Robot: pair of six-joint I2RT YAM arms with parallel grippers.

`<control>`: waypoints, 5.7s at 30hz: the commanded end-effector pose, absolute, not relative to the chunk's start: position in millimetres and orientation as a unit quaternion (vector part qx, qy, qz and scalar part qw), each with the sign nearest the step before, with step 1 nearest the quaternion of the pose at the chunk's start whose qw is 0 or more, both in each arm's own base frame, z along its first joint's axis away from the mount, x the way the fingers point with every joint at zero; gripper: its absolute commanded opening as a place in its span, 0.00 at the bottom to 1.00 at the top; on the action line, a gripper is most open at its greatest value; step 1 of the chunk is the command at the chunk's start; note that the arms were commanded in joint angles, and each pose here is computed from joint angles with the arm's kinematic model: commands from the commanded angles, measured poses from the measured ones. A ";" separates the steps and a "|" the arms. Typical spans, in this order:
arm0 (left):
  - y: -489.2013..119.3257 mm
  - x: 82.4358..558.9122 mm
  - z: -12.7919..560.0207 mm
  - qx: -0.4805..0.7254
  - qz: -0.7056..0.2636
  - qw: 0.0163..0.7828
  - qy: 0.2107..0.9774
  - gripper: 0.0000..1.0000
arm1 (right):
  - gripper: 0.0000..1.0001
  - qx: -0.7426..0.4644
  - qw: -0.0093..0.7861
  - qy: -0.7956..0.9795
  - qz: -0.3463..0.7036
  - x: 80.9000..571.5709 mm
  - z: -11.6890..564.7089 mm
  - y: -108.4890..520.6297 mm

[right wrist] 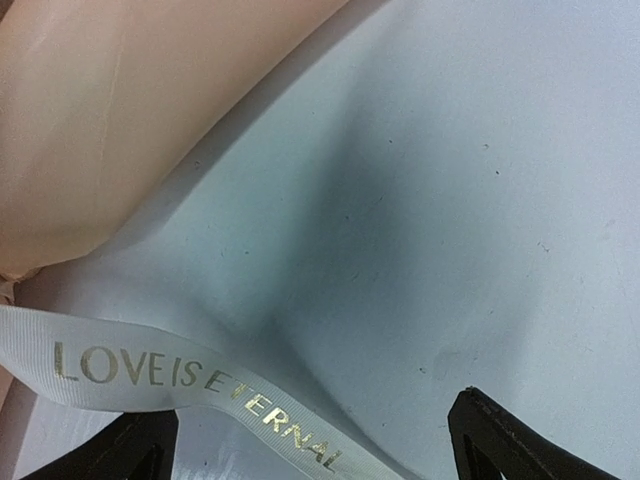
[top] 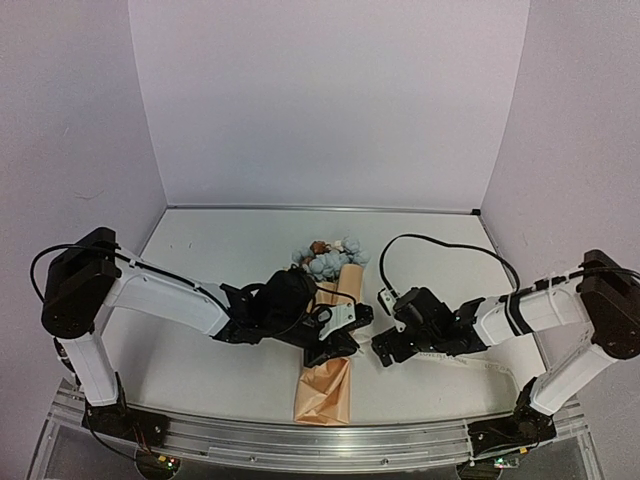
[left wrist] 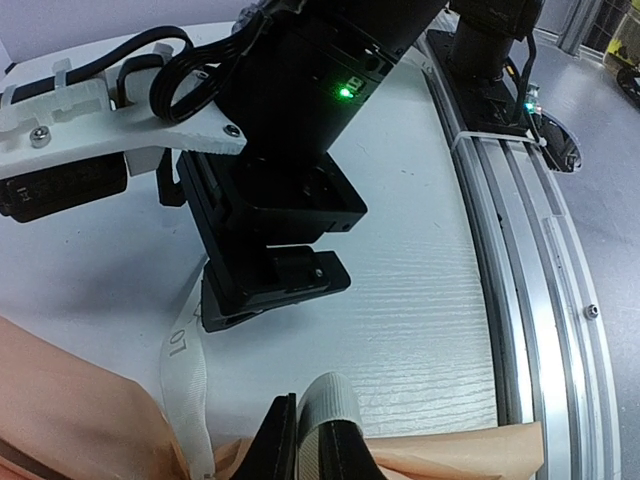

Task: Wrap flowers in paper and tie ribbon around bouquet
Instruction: Cross the half-tied ribbon over the folded bouquet.

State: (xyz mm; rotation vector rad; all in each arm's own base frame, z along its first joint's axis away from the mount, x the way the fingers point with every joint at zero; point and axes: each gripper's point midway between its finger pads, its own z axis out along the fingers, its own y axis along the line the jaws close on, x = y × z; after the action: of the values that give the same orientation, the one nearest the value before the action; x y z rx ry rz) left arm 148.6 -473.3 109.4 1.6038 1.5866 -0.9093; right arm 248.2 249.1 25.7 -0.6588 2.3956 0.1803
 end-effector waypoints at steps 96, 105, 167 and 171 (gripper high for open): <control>-447.1 182.2 214.2 0.532 -0.335 0.455 0.631 0.52 | 0.69 -0.027 0.164 0.985 -0.046 213.1 -7.3 130.3; -434.2 194.2 223.0 0.491 -0.342 0.477 0.644 0.51 | 0.14 -0.037 0.166 0.985 -0.029 219.5 -2.8 140.7; -345.6 197.9 187.0 0.381 -0.331 0.489 0.711 0.53 | 0.00 -0.201 0.005 0.954 0.221 158.1 130.1 410.1; -346.9 185.0 182.7 0.396 -0.355 0.468 0.706 0.53 | 0.00 -0.224 0.013 0.950 0.219 152.5 132.1 410.2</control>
State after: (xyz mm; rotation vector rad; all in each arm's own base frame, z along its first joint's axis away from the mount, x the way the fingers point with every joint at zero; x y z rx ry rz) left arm 189.9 -348.2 177.7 0.9985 1.7255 -0.8149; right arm 147.1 397.7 112.9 -0.6664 3.0548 0.6469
